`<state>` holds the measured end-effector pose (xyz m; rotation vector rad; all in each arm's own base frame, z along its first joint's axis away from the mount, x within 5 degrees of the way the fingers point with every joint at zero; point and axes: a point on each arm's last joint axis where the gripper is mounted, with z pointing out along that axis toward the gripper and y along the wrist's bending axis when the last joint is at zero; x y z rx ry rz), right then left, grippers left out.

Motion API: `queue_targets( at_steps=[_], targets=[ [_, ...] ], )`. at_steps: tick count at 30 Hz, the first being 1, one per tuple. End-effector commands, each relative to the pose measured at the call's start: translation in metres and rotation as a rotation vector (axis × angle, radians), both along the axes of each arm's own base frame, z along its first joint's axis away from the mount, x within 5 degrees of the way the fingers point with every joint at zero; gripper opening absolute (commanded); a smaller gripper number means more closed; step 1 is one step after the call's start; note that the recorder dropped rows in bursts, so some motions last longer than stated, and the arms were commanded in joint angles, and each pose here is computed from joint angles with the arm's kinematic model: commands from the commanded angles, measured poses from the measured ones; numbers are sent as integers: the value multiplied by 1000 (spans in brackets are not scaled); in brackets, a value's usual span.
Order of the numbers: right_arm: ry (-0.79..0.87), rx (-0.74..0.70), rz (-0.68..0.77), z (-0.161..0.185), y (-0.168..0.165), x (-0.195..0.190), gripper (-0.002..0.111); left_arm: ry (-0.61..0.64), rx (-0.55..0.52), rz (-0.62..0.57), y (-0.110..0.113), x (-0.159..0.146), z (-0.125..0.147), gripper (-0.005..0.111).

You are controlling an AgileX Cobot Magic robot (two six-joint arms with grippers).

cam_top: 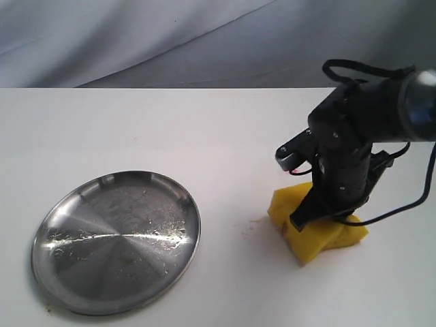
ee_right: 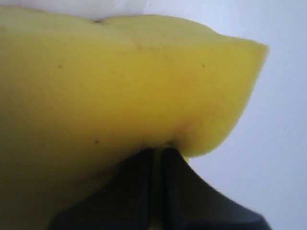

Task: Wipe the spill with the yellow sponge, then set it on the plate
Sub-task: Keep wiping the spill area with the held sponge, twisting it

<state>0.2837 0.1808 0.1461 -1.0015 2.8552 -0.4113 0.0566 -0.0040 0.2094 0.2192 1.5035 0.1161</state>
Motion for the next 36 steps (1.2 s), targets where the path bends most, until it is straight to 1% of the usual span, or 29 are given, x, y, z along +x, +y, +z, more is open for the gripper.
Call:
queue_targets(
  at_steps=[1,5,6,11,15,19,23,29,33,36],
  targets=[
    [39,5,64,-9,24,-28,0,-10,-17,3,0,0,2,0],
    [-21,88,110,-11,47,-33,0,-10,-17,3,0,0,2,0],
    [-15,82,100,-14,50,-31,0,-10,-17,3,0,0,2,0],
    [-16,40,90,-20,69,-8,0,-10,-17,3,0,0,2,0],
    [-75,45,98,-13,86,16,0,-10,-17,3,0,0,2,0],
    [-125,42,88,-4,93,37,0,-10,-17,3,0,0,2,0],
    [-136,-12,60,-1,82,60,0,-10,-17,3,0,0,2,0],
    [-88,-97,-15,-3,46,78,0,-10,-17,3,0,0,2,0],
    [-43,-148,-35,0,32,76,0,-10,-17,3,0,0,2,0],
    [-50,-142,-12,4,26,66,0,-10,-17,3,0,0,2,0]
  ],
)
